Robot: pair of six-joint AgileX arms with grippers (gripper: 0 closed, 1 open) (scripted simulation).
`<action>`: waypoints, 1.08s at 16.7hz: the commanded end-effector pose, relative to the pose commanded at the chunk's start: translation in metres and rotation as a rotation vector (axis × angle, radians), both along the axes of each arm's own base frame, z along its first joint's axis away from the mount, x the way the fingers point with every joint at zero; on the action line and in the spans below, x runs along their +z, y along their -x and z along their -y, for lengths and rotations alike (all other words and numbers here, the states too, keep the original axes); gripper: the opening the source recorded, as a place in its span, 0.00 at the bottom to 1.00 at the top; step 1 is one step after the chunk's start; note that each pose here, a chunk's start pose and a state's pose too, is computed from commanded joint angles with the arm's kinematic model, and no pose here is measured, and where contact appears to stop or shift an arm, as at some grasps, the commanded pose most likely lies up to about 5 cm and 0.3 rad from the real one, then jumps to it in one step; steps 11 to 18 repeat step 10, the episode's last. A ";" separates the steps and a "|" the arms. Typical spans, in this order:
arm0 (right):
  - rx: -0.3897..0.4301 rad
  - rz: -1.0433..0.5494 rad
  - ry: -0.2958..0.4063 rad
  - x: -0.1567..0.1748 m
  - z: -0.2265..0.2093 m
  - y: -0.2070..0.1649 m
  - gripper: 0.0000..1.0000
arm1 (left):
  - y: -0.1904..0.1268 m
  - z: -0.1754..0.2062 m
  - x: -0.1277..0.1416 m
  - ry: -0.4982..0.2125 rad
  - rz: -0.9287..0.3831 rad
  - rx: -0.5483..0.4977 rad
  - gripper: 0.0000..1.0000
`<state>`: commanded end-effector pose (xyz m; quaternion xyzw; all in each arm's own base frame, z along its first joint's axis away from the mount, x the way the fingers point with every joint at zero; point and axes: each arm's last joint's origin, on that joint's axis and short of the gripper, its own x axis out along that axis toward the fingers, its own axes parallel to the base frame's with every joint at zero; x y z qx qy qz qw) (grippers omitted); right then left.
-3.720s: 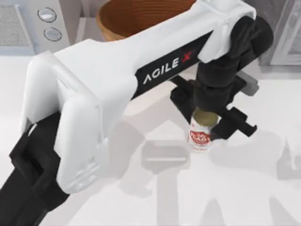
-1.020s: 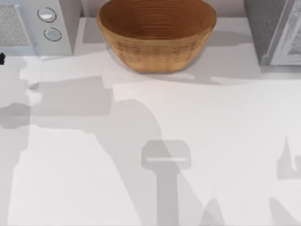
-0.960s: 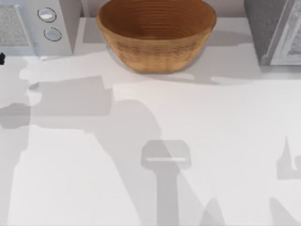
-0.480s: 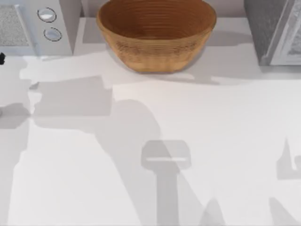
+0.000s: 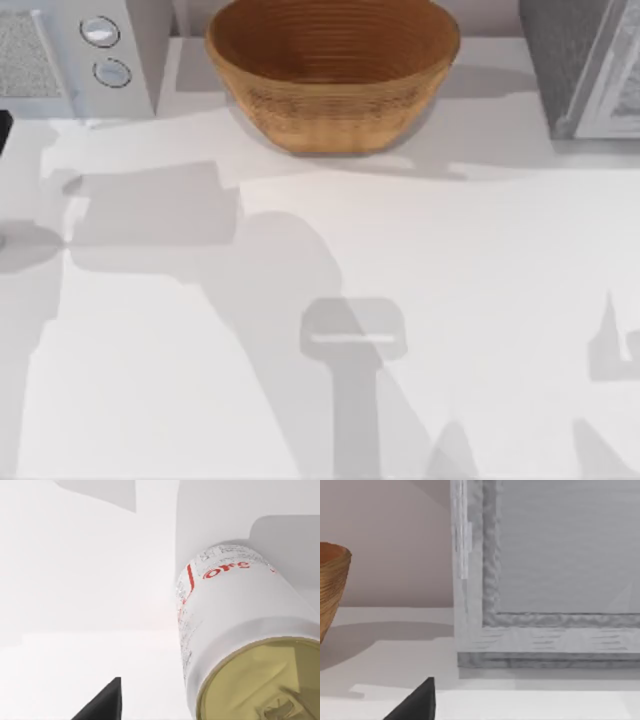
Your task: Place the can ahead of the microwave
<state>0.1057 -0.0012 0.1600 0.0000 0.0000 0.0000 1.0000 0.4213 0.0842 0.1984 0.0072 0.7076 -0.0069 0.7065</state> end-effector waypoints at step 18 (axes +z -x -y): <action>0.000 0.000 0.000 0.000 0.000 0.000 1.00 | 0.000 0.001 0.040 0.000 0.000 -0.001 1.00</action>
